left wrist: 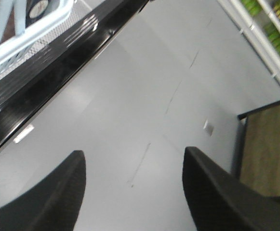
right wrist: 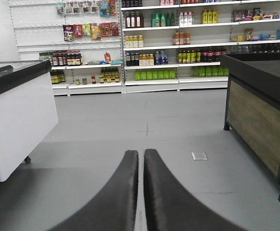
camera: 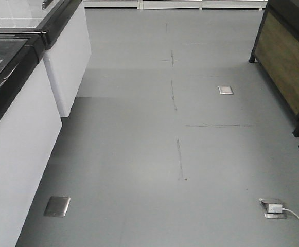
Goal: Left arm holds basket, right arm returns cookies
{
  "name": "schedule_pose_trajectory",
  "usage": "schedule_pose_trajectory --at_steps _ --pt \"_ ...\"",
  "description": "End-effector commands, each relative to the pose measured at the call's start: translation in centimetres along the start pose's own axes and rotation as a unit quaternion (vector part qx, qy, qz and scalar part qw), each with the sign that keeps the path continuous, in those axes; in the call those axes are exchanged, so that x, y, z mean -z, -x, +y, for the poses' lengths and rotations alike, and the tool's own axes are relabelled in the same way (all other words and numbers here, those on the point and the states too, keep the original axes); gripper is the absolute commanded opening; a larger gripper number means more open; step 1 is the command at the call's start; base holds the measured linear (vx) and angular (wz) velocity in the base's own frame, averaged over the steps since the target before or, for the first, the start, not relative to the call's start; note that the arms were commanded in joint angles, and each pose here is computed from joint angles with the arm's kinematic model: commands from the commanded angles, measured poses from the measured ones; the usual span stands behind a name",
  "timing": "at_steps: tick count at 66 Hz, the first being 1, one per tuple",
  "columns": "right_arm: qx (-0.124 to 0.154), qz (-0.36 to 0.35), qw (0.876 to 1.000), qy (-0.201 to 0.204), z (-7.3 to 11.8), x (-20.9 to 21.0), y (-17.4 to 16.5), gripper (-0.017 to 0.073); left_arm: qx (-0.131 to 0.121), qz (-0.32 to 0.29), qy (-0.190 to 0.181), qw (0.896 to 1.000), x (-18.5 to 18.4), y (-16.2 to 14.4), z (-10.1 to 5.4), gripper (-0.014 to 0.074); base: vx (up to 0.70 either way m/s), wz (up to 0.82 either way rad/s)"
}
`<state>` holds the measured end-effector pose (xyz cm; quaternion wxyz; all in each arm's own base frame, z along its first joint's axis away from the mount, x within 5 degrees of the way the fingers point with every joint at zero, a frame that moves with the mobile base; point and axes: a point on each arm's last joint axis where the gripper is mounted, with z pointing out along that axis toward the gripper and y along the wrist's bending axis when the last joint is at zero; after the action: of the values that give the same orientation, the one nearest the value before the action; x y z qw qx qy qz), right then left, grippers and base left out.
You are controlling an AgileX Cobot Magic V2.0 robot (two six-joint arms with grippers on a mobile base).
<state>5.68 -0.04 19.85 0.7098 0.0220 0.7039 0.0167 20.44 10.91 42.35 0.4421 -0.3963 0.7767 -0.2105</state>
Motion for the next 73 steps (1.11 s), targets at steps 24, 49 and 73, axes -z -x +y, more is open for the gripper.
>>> schedule_pose_trajectory --at_steps 24,49,73 --pt "0.004 -0.033 0.999 0.001 0.0 0.1 0.1 -0.0003 0.132 -0.154 -0.023 0.979 3.1 5.9 4.8 0.0416 0.0 0.0" --pt "0.004 -0.033 0.999 0.001 0.0 0.1 0.1 -0.0003 0.177 -0.145 -0.131 0.965 -1.4 9.4 8.6 0.0501 0.0 0.0" --pt "0.004 -0.033 0.999 0.001 0.0 0.1 0.1 -0.0003 0.253 -0.137 -0.186 0.94 -5.6 11.2 12.5 0.0529 0.0 0.0"
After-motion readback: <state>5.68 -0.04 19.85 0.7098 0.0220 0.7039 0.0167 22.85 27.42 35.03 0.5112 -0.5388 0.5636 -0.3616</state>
